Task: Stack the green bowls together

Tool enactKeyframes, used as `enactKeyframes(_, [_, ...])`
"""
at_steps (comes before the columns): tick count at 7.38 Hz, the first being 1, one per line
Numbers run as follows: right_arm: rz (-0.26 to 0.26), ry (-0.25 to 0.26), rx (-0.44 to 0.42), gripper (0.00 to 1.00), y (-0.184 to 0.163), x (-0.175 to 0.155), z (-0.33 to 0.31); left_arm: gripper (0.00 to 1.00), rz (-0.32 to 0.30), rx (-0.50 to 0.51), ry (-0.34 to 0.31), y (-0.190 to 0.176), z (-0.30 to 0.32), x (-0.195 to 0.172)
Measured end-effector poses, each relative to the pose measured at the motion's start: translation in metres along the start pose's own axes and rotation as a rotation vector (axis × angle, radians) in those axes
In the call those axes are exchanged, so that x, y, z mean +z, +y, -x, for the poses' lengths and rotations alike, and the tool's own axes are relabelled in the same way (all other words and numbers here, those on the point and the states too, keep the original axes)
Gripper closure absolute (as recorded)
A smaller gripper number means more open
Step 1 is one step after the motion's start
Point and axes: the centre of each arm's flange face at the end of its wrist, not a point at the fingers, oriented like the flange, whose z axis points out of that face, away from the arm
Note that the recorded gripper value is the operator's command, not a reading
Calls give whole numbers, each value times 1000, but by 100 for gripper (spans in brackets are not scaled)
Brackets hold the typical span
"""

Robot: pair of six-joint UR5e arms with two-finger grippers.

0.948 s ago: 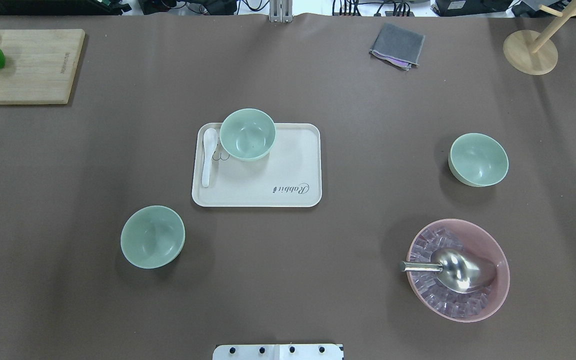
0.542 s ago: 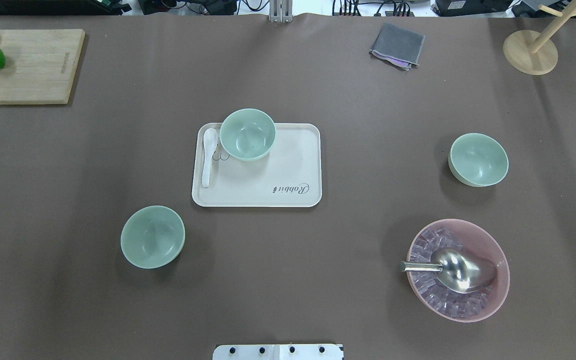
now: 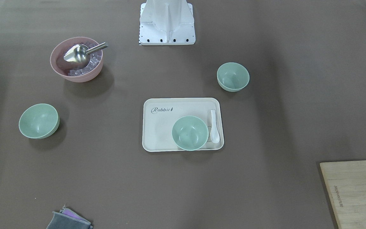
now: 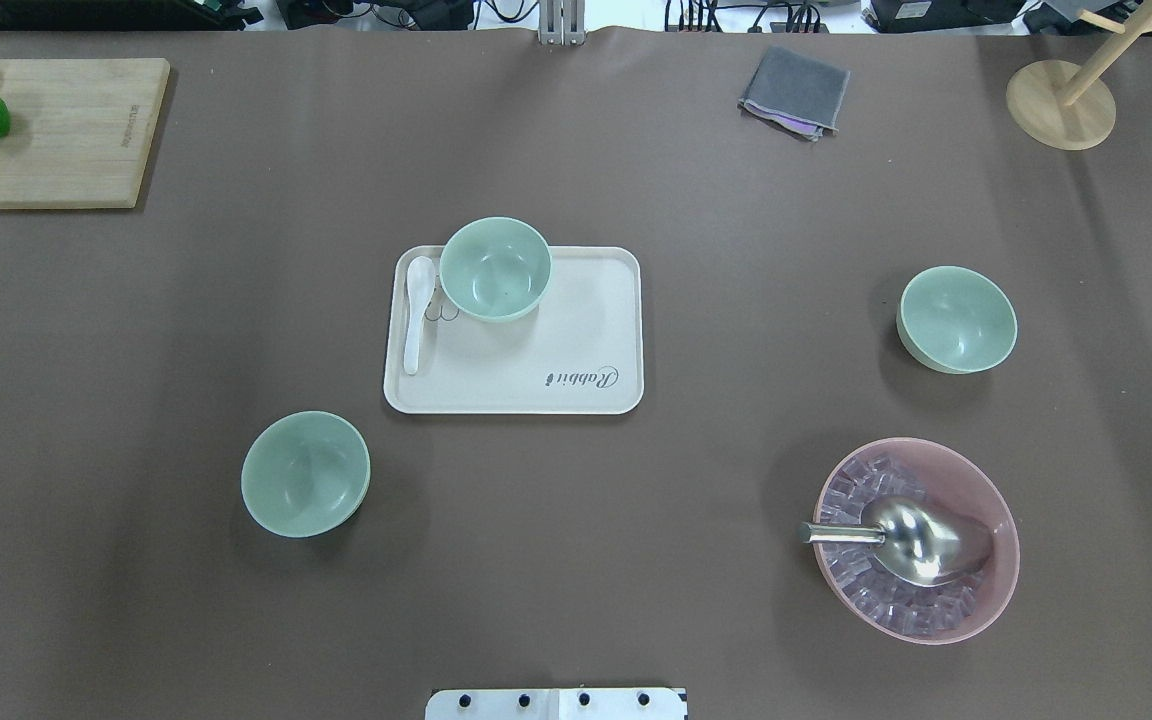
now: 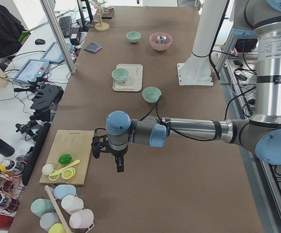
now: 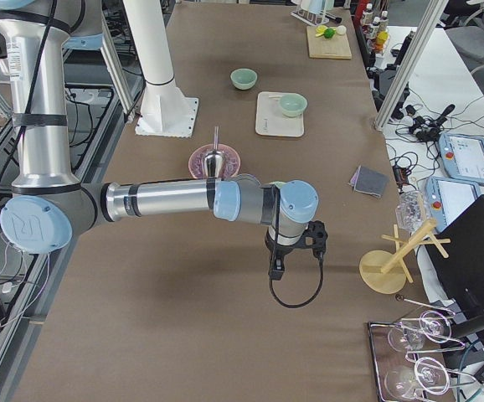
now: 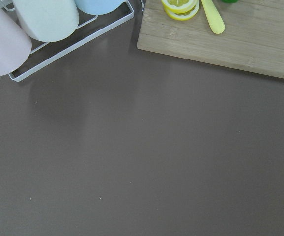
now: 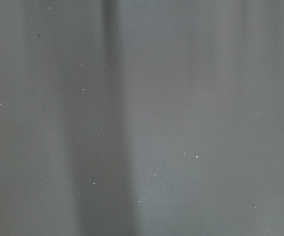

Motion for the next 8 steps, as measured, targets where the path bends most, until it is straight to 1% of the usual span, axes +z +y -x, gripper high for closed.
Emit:
enactKeyframes(1, [-8,0,-7,0,-4,-4,4,2,-14,15,5,-5,-9,-6])
enactKeyframes(3, [-33,12,-30,0,-15,-17,18,2,-44,98,22,-23,-53,-19])
enactKeyframes(5, [-57,15,-39,0,-34,-31,44,2,-57,191,44,-22,-106,-25])
enactKeyframes(6, [-58,16,-29,0,-44,-32,61,2,-63,202,61,-16,-132,-30])
enactKeyframes(8, [-46,24,-46,0,-64,-23,104,2,-46,166,86,-8,-181,-26])
